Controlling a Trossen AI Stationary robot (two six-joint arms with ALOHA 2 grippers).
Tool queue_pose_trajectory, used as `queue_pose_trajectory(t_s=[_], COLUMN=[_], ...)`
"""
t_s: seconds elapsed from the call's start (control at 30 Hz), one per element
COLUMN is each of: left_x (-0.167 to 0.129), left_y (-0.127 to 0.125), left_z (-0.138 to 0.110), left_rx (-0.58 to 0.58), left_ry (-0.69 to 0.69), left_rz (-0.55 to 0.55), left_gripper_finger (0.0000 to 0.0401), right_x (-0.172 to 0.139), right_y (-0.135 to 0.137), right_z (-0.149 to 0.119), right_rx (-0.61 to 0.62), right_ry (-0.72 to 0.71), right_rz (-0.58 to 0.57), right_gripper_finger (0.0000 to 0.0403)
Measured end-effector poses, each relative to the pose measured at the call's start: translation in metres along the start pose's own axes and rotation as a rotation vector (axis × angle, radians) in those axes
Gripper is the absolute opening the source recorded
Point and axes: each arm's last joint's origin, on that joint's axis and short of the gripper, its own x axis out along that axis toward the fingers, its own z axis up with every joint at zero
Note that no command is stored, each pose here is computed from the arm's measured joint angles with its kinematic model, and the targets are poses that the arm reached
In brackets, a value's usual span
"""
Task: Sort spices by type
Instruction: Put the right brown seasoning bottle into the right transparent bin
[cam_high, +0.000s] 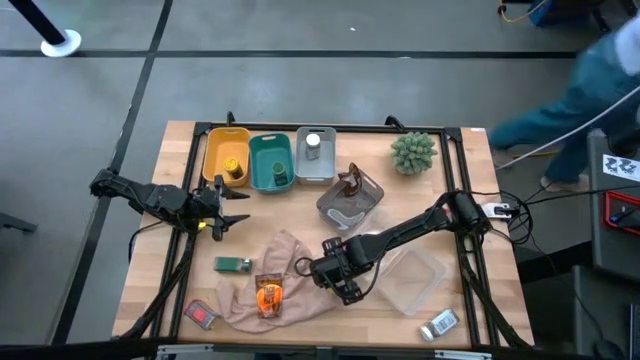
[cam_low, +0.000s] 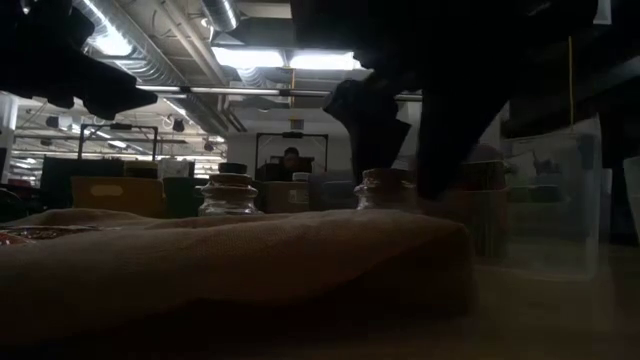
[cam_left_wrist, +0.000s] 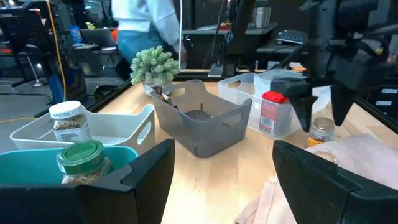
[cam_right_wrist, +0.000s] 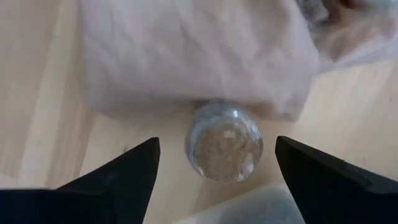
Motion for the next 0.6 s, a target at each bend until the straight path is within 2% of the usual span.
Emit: queue_pose_trajectory(t_s=[0.6], left_x=[0.0001], left_y=[-0.0001], left_z=[-0.0002], left_rx=[0.001], left_ry=[0.001], left_rz=[0.000], left_gripper_finger=[0.0255], right_x=[0.0003], right_y=[-0.0049], right_z=[0.0016], right_rx=[0.011], right_ry=[-0.013], right_rz=[0.002], right_gripper_finger=[0.0240])
